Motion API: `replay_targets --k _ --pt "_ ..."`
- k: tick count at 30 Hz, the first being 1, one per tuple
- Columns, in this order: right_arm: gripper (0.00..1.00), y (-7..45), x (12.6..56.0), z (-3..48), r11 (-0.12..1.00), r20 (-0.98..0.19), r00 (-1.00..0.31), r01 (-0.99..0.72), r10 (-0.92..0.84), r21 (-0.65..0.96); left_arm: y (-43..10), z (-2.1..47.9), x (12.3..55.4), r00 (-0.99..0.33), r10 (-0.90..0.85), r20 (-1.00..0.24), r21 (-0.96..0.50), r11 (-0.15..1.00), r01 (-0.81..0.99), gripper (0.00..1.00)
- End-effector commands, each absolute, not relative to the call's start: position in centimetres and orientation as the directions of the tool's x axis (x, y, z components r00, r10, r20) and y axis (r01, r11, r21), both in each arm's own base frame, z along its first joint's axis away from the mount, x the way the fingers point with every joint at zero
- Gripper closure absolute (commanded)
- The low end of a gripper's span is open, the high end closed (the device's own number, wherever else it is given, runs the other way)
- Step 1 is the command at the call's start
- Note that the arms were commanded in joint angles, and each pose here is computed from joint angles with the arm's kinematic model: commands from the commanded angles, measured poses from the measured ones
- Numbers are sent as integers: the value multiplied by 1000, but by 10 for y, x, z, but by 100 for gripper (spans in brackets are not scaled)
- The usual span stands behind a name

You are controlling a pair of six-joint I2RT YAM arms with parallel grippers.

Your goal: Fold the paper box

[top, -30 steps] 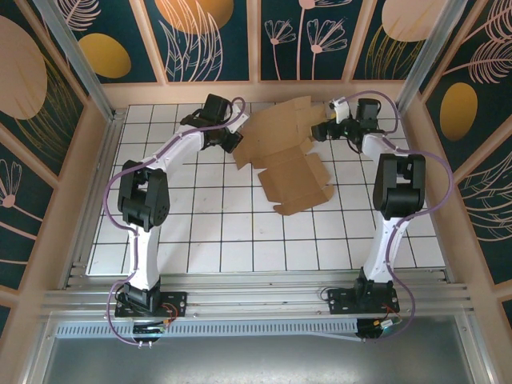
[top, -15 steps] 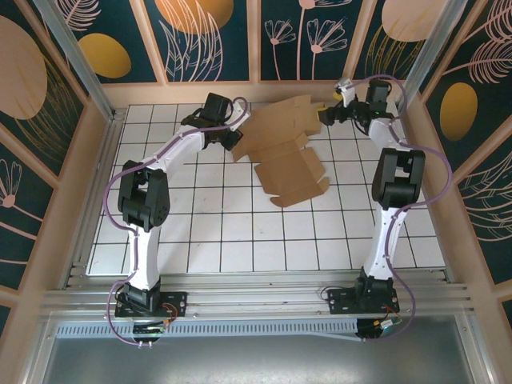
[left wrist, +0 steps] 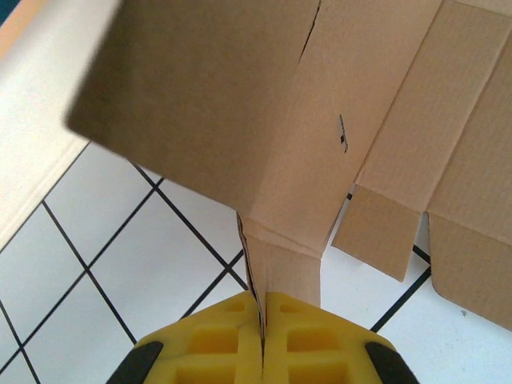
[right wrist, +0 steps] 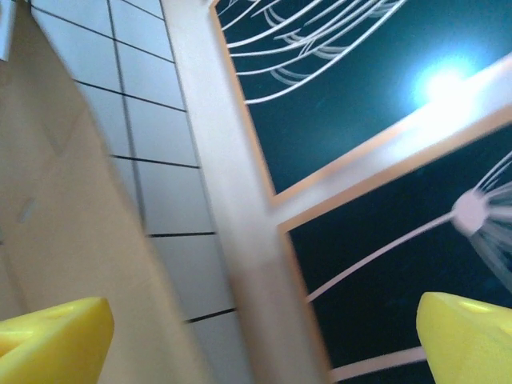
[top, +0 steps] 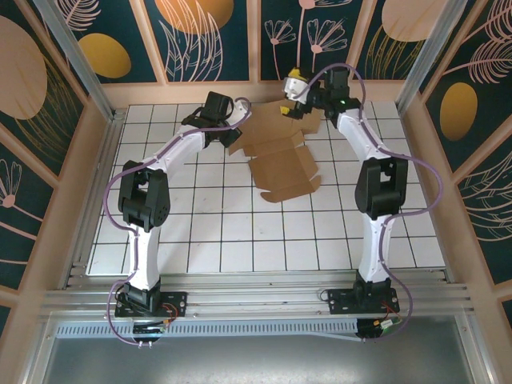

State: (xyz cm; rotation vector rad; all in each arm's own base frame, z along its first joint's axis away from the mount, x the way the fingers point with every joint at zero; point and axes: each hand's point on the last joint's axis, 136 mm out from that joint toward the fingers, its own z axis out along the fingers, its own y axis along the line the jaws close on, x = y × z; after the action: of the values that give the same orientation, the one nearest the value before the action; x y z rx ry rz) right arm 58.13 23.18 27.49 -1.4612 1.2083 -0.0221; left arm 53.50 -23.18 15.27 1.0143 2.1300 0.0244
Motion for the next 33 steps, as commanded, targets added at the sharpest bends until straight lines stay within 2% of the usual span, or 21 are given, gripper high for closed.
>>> replay_targets --k 1,4,7,14,19,28,33 --pt "8 233 594 249 101 -467 485 -605 -739 -789 -232 181 540 -328 684 -652 385 670 635 100" --pt "26 241 588 245 90 -500 483 -648 -719 -757 -232 180 541 -323 684 -655 389 671 632 100" --pt "34 243 582 231 66 -502 471 -678 -725 -732 -233 181 542 -319 680 -660 391 674 627 100" --pt "31 246 572 210 48 -539 435 -745 -721 -665 -235 187 542 -304 672 -675 391 675 625 100" --pt "24 251 563 213 37 -558 419 -775 -716 -631 -234 184 542 -312 672 -672 386 677 626 100" --pt "16 259 531 213 -33 -495 443 -769 -748 -638 -237 172 539 -323 667 -672 361 675 643 100" --pt "14 262 547 211 -20 -456 457 -723 -764 -690 -236 172 538 -317 671 -670 368 671 643 100"
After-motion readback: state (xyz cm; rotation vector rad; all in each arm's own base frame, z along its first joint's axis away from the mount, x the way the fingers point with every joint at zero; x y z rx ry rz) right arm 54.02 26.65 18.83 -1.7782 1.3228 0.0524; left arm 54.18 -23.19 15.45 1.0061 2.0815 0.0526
